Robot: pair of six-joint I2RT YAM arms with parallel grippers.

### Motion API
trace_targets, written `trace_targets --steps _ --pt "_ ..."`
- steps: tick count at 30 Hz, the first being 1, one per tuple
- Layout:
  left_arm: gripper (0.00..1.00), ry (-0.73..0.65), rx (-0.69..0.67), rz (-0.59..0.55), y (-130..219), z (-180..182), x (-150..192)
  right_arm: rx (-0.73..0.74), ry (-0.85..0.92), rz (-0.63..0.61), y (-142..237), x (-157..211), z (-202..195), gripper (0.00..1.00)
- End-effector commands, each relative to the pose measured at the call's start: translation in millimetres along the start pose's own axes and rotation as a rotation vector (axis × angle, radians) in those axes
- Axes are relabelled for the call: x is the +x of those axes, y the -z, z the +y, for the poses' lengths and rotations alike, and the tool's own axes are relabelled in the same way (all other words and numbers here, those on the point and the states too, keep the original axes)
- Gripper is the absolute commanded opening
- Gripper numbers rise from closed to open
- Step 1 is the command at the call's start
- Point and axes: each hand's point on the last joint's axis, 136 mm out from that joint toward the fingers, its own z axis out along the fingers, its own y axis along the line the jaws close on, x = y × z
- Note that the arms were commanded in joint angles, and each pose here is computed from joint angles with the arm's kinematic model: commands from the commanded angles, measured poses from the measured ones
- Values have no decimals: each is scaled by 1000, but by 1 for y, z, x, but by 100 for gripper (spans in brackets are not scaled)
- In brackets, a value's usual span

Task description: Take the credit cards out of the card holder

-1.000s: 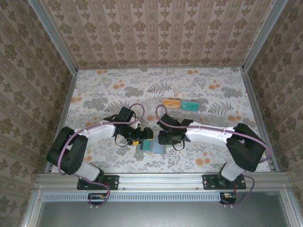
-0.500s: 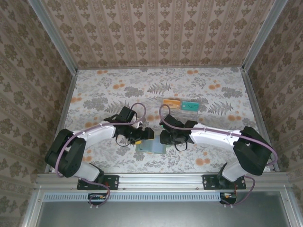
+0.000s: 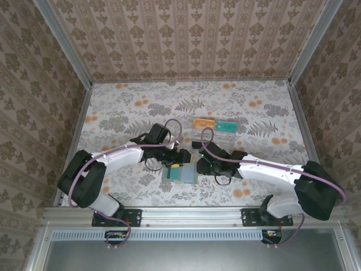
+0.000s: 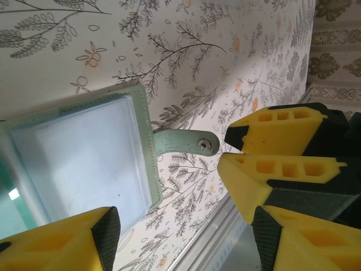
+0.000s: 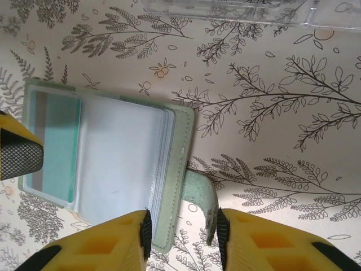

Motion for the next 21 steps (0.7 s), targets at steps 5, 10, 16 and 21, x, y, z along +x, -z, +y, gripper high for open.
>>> trace_targets --steps 5,10,16,21 --pt "38 125 -181 -120 38 51 1 -94 -24 -42 3 -15 25 36" --pt "17 215 -283 -147 51 87 10 -153 4 12 -5 -15 51 31" --pt "14 255 -315 -129 43 106 20 -222 13 80 -20 -9 79 27" --pt "13 286 -340 -103 37 118 28 -252 20 143 -33 -1 93 25"
